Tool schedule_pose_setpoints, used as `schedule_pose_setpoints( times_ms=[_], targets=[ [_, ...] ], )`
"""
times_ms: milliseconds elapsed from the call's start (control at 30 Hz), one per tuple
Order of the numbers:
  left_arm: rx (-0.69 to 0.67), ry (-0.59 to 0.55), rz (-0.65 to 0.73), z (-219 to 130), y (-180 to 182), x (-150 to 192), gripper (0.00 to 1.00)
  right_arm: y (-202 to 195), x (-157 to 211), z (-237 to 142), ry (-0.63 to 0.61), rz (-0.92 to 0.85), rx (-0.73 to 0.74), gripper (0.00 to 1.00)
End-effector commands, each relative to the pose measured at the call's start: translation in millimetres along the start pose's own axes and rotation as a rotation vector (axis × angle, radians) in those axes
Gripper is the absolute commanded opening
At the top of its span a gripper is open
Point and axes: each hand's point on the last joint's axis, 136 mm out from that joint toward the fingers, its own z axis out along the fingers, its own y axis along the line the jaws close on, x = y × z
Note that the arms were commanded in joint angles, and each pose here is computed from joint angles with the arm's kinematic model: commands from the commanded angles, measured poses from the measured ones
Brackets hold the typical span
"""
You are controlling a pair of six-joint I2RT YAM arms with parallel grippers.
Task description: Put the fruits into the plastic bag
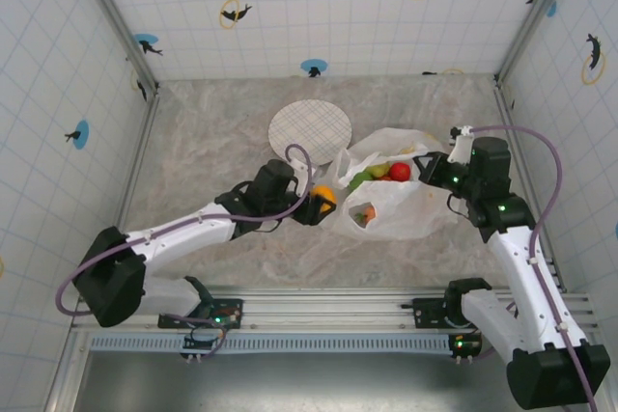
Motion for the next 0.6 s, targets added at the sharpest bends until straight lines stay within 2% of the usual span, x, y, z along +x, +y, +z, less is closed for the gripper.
schedule_pose_setpoints(
  times_ms=[0, 167, 367, 567],
  targets=[
    [0.038, -0.018, 0.003, 13.8, -8.3, -17.5, 0.65, 10.4, -10.3, 0.5, -0.045, -0.017, -0.014, 0.00],
    [0.058, -0.040, -0.018, 42.9, -9.7, -36.6, 0.65, 15.3, 2.2, 4.6, -0.018, -0.024, -0.022, 0.00],
    [0.135, -0.118, -0.059, 69.0, -37.1, -72.9, 0.66, 22.7, 11.5, 9.0, 0.004, -0.034, -0.038, 0.00],
    [0.173, -0.127, -0.045, 97.8, -59.5, -87.3, 0.69, 25.3, 15.4, 10.0, 0.016, -0.040, -0.041, 0.00]
  ],
)
